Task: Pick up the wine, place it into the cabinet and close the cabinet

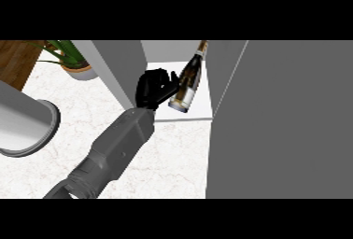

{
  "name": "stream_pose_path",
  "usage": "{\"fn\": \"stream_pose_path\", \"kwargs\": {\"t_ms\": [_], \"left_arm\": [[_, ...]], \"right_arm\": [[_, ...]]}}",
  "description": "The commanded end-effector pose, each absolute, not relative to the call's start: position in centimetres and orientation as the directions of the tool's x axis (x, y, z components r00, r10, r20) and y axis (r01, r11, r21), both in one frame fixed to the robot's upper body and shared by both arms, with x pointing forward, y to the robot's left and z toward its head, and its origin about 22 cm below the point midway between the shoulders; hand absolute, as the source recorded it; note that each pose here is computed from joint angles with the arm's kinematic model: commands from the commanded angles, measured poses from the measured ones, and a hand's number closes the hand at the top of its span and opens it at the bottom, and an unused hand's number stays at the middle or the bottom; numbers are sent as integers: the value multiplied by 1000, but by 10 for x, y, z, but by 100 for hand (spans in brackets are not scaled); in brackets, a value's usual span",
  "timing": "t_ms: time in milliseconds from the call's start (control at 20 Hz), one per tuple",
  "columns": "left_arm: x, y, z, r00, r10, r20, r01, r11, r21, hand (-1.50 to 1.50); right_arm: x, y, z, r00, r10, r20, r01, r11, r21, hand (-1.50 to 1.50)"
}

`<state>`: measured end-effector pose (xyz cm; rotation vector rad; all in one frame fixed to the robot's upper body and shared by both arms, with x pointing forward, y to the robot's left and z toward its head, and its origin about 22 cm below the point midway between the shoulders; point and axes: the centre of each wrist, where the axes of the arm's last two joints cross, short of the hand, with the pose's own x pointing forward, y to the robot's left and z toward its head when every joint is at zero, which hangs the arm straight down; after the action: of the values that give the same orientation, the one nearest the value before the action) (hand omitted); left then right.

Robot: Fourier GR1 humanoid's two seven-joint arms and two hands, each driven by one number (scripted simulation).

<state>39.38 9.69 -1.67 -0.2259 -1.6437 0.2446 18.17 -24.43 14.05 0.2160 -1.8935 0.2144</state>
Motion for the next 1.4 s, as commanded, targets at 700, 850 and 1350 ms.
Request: {"fn": "stream_pose_path", "kwargs": {"t_ms": [700,850,1350], "left_arm": [[395,118,-31,-204,257,945,-138,948,-288,150],[397,117,-28,-235,260,937,-102,952,-290,-150],[395,114,-22,-295,243,924,-30,964,-263,-150]], "right_arm": [[188,-242,145,-340,-35,940,-287,955,-69,-150],[173,-232,160,-347,-37,937,-252,966,-56,-150],[174,-232,151,-335,-25,942,-228,972,-55,-150]]}}
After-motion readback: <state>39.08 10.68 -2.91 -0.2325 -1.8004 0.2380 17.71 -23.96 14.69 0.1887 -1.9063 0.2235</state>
